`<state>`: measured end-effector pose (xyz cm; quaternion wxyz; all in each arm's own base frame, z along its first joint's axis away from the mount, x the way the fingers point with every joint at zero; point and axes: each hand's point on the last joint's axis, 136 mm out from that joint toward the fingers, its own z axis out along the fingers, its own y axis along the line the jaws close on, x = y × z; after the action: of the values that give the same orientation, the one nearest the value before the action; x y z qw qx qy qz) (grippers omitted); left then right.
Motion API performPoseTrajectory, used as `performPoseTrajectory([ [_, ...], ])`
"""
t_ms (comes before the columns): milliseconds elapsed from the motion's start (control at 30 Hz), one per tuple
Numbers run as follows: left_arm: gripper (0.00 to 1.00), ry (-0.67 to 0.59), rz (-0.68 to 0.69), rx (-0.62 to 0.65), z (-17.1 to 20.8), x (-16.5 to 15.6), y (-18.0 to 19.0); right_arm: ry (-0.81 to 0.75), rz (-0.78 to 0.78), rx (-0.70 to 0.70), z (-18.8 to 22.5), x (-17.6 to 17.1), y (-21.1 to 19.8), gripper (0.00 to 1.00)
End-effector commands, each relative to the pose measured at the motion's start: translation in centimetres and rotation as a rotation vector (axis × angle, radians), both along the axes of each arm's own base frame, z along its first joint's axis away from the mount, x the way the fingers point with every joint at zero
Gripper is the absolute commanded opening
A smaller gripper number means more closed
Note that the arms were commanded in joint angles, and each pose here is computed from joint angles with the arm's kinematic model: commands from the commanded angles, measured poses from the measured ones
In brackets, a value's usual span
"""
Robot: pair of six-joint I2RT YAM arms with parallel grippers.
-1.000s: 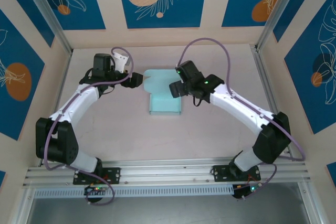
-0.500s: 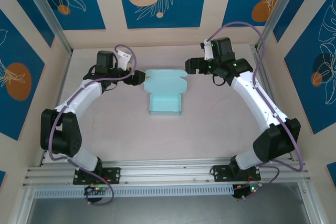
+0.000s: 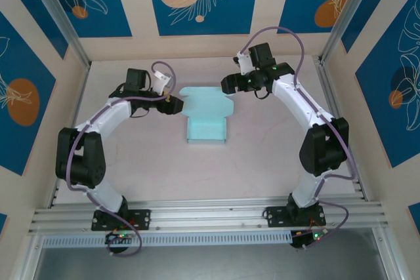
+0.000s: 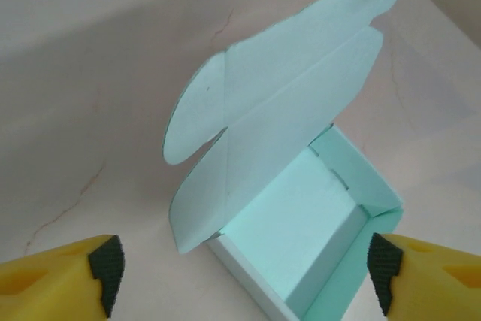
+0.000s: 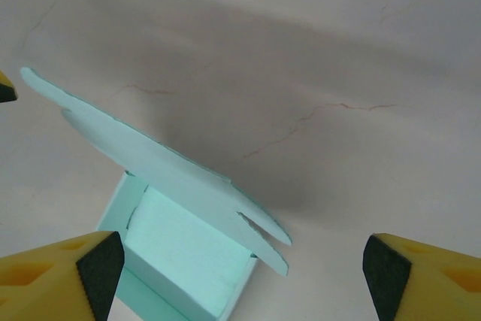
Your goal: Fold the paper box
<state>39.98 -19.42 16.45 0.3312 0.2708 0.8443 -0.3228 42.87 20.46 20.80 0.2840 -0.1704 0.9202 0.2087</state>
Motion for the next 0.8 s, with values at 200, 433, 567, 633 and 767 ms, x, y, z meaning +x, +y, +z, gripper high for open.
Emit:
performPoseTrajectory([
  [200,0.72,0.019,0.062,-0.036,-3.7,1.8,-0.8,0.077,0.053,-0.018,-3.4,-1.4,1.8,0.80],
  [433,0.68,0.004,0.052,-0.043,-4.5,2.3,-1.7,0.114,0.057,-0.029,-5.5,-2.0,2.2,0.69],
  [567,0.63,0.002,0.050,-0.046,-4.6,2.5,-2.0,0.134,0.055,-0.047,-6.6,-2.0,2.2,0.64],
  [633,0.58,0.002,0.048,-0.044,-4.7,2.7,-2.1,0.137,0.049,-0.058,-7.0,-1.9,2.0,0.63],
  [767,0.51,0.002,0.047,-0.038,-4.9,2.8,-2.2,0.145,0.043,-0.084,-7.9,-1.7,1.7,0.63],
])
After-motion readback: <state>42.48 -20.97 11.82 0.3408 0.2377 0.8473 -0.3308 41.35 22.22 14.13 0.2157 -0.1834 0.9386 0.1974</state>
